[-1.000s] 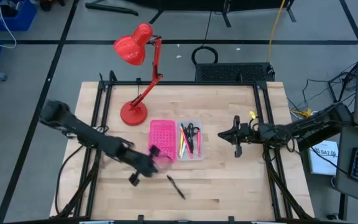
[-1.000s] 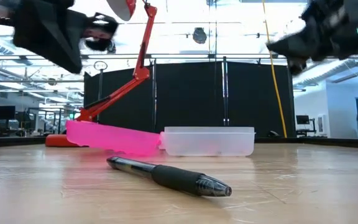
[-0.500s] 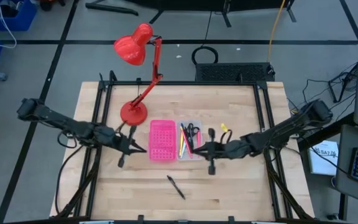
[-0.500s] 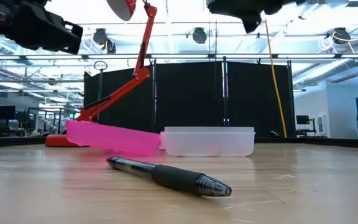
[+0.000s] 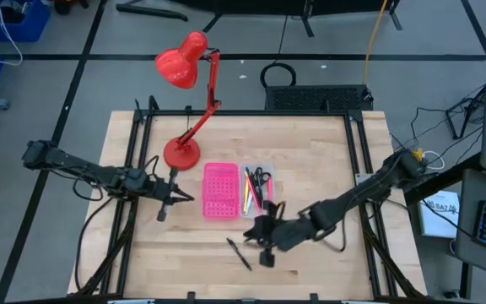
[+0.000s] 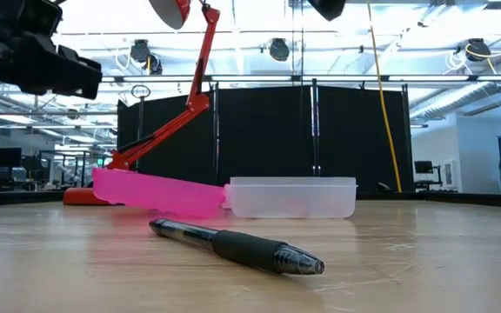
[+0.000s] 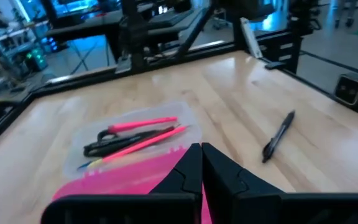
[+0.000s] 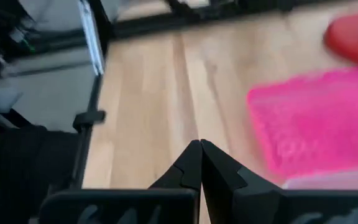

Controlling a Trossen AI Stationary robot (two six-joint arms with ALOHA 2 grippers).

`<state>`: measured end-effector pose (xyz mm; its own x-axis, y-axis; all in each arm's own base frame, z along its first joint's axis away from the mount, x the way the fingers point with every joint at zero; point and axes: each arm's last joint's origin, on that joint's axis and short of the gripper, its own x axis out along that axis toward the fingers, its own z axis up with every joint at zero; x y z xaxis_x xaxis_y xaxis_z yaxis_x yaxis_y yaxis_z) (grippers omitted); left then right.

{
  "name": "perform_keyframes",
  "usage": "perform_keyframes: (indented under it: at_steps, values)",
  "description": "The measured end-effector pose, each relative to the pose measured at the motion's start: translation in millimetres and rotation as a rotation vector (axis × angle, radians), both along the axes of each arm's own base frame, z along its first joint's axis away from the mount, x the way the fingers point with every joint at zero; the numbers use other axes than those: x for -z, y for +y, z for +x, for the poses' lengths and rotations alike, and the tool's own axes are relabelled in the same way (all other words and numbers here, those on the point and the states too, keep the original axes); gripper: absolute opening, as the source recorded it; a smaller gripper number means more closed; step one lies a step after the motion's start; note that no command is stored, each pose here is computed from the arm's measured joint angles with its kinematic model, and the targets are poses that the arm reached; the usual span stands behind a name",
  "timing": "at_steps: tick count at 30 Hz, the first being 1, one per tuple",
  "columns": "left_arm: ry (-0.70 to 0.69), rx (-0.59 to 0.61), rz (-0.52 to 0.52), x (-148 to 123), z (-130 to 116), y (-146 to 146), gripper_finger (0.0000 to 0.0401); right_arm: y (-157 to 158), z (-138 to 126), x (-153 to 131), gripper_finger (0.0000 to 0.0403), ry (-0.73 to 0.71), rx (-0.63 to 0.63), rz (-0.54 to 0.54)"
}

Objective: Pick & place school supplies into a supply box
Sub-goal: Put the black pen into the supply box

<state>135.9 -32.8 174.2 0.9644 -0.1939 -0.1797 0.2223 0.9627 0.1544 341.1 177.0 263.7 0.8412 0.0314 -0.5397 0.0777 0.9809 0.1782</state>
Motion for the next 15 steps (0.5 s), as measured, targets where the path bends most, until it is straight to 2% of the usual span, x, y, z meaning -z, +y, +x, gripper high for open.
perform_keyframes:
  at_steps: [5,8,15]
  values:
    - [-0.009,-0.004,0.031,0.9,-0.2,0.3,0.0018,28.8,28.2,6.2,0.0,0.216,0.113,0.068]
    - [-0.016,-0.004,0.031,0.3,0.0,0.3,0.002,41.9,44.4,8.4,0.0,0.322,0.165,0.156]
    - [0.008,-0.002,0.047,2.8,-0.5,0.4,0.002,56.9,79.4,45.5,0.0,0.51,0.256,0.296]
